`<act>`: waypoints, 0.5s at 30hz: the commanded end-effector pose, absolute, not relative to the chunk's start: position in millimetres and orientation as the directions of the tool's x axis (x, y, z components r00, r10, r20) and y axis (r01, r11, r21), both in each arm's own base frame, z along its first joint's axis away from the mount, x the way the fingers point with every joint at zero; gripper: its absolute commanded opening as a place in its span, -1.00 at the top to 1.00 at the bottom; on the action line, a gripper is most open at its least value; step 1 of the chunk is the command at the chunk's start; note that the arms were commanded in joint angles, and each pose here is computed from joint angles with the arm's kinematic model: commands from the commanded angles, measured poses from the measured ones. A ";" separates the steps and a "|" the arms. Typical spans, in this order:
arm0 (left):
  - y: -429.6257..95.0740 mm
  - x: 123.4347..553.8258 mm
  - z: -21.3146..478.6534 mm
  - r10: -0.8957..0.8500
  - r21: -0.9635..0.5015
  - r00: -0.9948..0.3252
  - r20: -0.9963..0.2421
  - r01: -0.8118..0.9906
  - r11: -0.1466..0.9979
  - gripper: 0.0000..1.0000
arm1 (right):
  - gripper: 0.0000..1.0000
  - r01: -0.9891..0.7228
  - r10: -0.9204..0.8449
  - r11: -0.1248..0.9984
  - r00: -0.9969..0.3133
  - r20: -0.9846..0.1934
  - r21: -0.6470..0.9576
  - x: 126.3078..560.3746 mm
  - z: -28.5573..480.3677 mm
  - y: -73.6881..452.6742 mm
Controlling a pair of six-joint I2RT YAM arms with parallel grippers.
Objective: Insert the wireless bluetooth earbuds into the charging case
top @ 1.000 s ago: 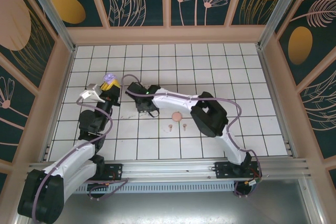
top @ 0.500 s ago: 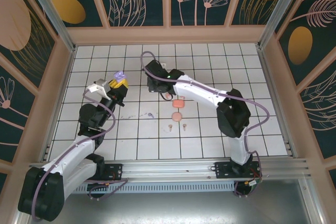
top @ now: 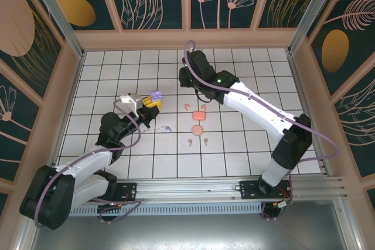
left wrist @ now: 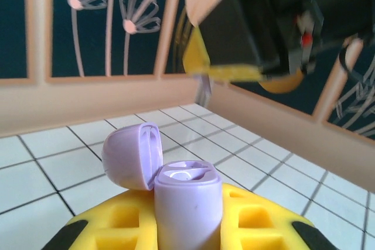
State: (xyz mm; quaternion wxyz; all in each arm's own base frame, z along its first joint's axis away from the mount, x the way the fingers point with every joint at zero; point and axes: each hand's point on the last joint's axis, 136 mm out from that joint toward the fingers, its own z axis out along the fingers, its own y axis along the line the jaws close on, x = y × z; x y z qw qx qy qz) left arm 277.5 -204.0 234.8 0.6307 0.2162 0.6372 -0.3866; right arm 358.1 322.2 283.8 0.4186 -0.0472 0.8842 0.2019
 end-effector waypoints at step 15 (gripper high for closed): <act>-237.4 273.8 301.6 -0.242 0.079 0.238 -0.941 0.846 0.527 1.00 | 0.57 -0.630 0.085 0.689 -0.421 -0.903 0.358 299.4 364.1 330.0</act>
